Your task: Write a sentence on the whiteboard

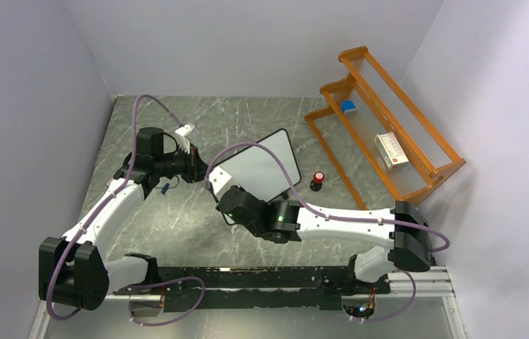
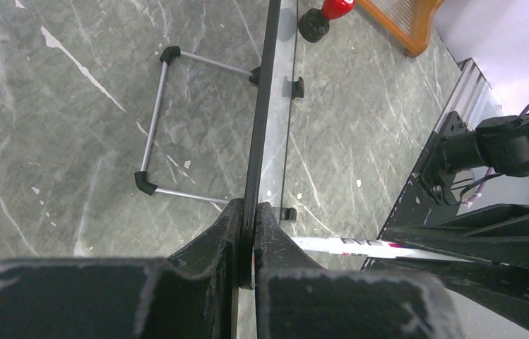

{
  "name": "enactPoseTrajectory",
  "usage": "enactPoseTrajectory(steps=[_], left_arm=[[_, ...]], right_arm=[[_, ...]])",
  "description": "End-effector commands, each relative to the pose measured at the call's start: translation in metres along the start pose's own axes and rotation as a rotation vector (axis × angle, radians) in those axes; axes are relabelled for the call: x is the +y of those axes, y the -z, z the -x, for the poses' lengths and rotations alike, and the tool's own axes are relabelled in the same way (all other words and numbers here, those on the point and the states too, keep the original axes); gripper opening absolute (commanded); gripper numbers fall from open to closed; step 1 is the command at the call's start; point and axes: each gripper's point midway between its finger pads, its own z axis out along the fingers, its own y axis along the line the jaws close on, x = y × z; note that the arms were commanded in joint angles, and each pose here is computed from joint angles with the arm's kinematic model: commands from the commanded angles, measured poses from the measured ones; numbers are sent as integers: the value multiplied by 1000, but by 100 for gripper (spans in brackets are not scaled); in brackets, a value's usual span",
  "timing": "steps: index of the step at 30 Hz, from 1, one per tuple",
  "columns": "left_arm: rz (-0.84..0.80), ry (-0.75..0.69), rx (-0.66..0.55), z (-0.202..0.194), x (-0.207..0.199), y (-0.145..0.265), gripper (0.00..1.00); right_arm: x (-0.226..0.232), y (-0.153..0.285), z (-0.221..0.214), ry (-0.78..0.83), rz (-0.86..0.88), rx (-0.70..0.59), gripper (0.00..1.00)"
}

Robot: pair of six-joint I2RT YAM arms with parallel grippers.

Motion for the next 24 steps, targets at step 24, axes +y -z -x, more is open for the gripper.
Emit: enactPoseTrajectory(steps=[24], left_arm=[[92, 20, 69, -20, 20, -2, 5]], right_arm=[[-22, 1, 31, -46, -100, -109, 0]])
